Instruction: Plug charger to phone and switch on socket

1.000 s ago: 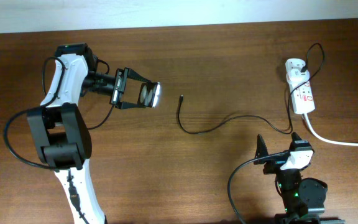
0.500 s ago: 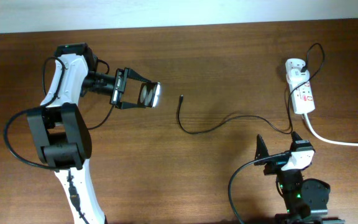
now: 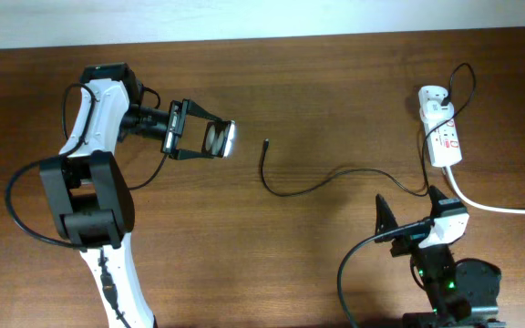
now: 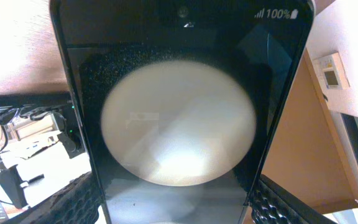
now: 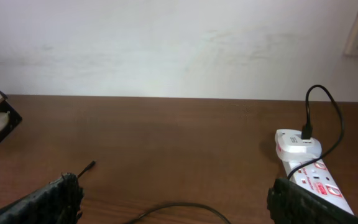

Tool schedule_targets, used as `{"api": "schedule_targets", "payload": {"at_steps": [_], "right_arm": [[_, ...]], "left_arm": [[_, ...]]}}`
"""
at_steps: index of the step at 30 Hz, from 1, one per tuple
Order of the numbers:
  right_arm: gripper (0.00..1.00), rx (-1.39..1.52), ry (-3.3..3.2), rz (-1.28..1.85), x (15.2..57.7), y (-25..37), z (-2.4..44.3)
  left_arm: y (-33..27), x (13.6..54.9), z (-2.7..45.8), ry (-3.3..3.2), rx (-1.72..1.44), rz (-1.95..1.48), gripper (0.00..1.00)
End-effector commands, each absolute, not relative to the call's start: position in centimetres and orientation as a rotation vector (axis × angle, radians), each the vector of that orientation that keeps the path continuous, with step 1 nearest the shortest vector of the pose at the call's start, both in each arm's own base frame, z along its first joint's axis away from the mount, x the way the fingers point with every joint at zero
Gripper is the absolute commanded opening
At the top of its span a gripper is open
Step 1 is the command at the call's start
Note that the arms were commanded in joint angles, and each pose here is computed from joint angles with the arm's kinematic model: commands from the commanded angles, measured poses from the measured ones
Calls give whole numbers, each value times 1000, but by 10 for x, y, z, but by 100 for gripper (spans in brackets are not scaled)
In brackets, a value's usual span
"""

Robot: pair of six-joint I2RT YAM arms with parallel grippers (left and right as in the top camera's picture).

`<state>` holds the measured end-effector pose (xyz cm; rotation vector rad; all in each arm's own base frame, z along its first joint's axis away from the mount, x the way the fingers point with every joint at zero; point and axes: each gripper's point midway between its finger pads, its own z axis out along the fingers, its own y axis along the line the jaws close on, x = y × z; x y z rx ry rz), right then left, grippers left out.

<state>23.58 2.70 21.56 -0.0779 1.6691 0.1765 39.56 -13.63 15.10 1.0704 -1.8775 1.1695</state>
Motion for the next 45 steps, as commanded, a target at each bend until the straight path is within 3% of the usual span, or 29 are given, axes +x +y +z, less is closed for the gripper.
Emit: {"api": "schedule_targets", "payload": {"at_steps": [1, 34, 45], "right_arm": [[99, -92, 1686, 206, 240, 32, 231], [99, -146, 2079, 593, 257, 79, 334], [99, -172, 2139, 697, 264, 91, 320]], "left_arm": [[-138, 400, 162, -1884, 1043, 1225, 11], [-138, 400, 161, -1885, 1043, 1224, 13], [-138, 400, 161, -1885, 1043, 1224, 13]]}}
